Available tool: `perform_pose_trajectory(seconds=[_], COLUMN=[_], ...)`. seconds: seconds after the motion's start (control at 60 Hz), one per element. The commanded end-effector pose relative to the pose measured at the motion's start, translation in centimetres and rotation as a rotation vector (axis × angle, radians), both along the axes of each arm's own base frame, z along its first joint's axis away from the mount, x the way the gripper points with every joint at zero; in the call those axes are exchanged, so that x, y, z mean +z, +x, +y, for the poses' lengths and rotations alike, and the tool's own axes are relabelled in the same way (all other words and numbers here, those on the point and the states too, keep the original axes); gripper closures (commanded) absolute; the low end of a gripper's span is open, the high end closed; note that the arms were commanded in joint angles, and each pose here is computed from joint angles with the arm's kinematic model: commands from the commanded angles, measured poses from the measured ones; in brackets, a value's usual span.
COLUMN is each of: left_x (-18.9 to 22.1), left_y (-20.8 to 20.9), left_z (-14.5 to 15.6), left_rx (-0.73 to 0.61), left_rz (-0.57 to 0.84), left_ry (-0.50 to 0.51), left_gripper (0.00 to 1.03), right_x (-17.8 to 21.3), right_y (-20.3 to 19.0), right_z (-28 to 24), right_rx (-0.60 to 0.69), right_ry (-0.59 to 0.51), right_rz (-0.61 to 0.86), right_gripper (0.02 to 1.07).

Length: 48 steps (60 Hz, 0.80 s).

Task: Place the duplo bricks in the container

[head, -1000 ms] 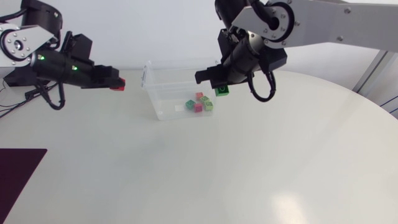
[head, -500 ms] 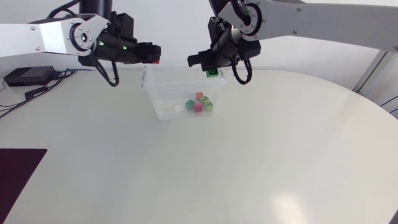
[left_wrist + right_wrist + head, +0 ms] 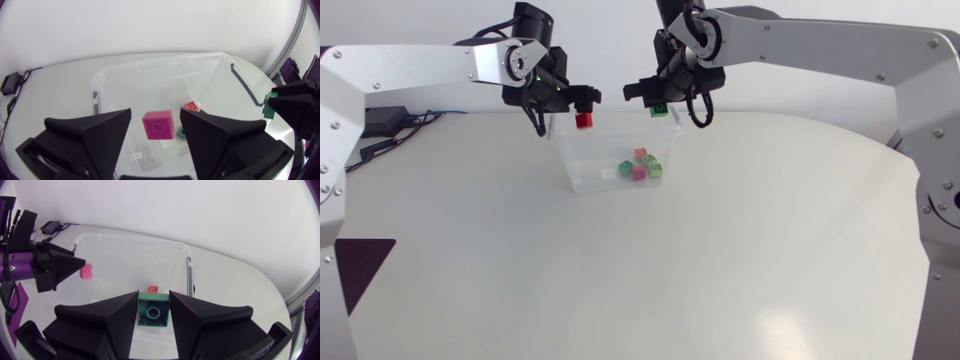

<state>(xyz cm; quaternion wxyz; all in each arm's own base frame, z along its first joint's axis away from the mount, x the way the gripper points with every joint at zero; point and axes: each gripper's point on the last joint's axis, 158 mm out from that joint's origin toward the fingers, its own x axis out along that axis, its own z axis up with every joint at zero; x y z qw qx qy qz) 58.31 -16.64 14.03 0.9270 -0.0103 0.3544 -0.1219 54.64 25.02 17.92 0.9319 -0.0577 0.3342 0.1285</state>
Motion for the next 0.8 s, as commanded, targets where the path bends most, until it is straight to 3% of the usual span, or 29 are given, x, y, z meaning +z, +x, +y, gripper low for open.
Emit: perform_pose_trajectory(seconds=[0.0, 0.217, 0.483, 0.533, 0.567, 0.617, 0.783], left_x=[2.2, 8.7, 12.4, 12.9, 13.1, 13.4, 13.5], left_y=[0.4, -2.3, -7.4, -8.5, -9.1, -10.7, -14.9], left_z=[-0.5, 0.5, 1.3, 1.7, 1.8, 2.2, 4.2], left_rx=[0.016, 0.010, -0.004, -0.005, -0.007, -0.009, 0.001], left_rz=[-0.015, -0.064, -0.081, -0.087, -0.089, -0.091, -0.098], left_ry=[-0.021, -0.057, -0.073, -0.074, -0.074, -0.072, -0.058], left_gripper=[0.03, 0.03, 0.03, 0.03, 0.03, 0.03, 0.03], right_x=[0.0, 0.8, -1.0, -2.2, -3.0, -4.1, -2.5], right_y=[1.1, 2.7, 4.5, 4.7, 4.8, 4.7, 3.6], right_z=[-0.5, -0.3, 1.1, 1.4, 1.5, 1.6, 1.1], right_rx=[0.002, 0.010, 0.019, 0.018, 0.018, 0.011, 0.001], right_ry=[-0.011, 0.016, 0.006, -0.010, -0.027, -0.055, -0.076], right_rz=[-0.015, -0.041, -0.017, 0.008, 0.024, 0.051, 0.071], right_gripper=[0.74, 0.74, 0.70, 0.61, 0.44, 0.08, 0.06])
